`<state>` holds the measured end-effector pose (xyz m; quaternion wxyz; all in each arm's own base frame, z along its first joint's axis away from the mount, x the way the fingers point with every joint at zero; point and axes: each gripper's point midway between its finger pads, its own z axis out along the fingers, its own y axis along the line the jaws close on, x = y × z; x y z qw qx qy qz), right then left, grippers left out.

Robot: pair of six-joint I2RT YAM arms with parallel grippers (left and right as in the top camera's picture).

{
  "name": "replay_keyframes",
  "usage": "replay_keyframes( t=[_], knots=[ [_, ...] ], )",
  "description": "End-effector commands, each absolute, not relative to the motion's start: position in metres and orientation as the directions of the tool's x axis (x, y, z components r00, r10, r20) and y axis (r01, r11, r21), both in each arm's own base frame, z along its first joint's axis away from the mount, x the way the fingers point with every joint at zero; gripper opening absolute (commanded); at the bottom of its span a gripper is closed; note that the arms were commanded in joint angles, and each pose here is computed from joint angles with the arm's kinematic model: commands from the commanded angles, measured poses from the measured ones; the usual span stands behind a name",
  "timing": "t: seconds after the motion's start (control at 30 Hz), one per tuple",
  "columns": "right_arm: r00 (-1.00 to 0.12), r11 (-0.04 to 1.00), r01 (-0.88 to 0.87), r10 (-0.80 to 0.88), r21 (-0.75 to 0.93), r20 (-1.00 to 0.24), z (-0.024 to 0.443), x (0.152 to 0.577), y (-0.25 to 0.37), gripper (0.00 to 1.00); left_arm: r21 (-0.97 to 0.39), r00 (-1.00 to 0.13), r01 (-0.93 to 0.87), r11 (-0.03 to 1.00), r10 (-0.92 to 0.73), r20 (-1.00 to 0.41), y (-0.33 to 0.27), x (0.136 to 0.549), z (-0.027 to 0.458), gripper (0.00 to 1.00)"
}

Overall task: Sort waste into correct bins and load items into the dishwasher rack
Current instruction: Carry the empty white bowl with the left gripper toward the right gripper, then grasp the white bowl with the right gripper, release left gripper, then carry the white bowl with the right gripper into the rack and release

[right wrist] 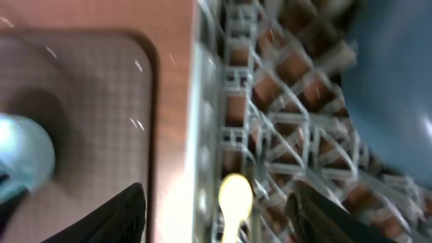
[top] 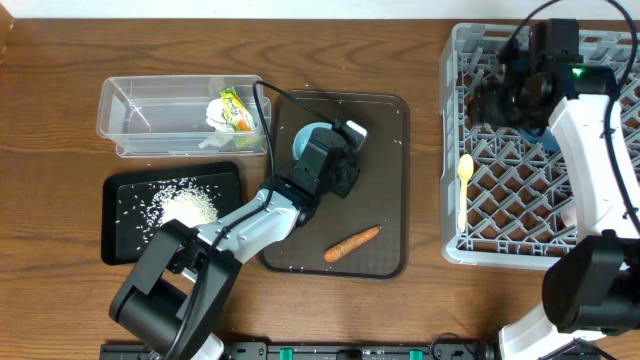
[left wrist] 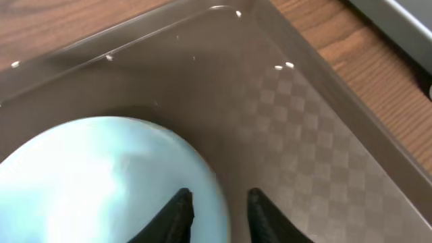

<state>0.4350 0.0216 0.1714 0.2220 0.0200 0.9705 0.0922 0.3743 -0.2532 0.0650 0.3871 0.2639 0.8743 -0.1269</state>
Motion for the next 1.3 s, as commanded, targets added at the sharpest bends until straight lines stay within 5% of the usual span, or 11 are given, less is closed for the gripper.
replay_keyframes(
  t=[0.0, 0.4, 0.77, 1.03, 1.2, 1.27],
  knots=[
    [-0.872, 0.957, -0.107, 0.04, 0.269, -0.488, 0.189, 0.445, 0.062, 0.7, -0.02, -0.539, 0.53, 0.848, 0.319, -0.779, -0.245, 0.38, 0.097, 0.34],
    [-0.806, 0.892, -0.366, -0.16, 0.267, -0.57, 0.175, 0.456, 0.182, 0.73, -0.095, -0.711, 0.271, 0.958, 0.132, -0.691, -0.136, 0.35, 0.145, 0.46],
    [-0.857, 0.845, -0.451, -0.32, 0.286, -0.404, 0.083, 0.423, 0.261, 0.58, -0.091, -0.755, 0.111, 0.99, 0.025, -0.655, -0.072, 0.335, 0.156, 0.47],
    [-0.906, 0.893, -0.392, -0.333, 0.222, -0.259, 0.024, 0.409, 0.253, 0.34, -0.091, -0.756, 0.1, 0.991, 0.016, -0.655, -0.068, 0.335, 0.156, 0.48],
    [-0.916, 0.906, -0.366, -0.311, 0.211, -0.251, 0.02, 0.413, 0.246, 0.01, -0.091, -0.756, 0.1, 0.991, 0.016, -0.655, -0.068, 0.335, 0.156, 0.48],
    [-0.916, 0.909, -0.359, -0.299, 0.211, -0.267, 0.027, 0.418, 0.242, 0.01, -0.091, -0.755, 0.1, 0.991, 0.016, -0.655, -0.068, 0.335, 0.156, 0.48]
  ],
)
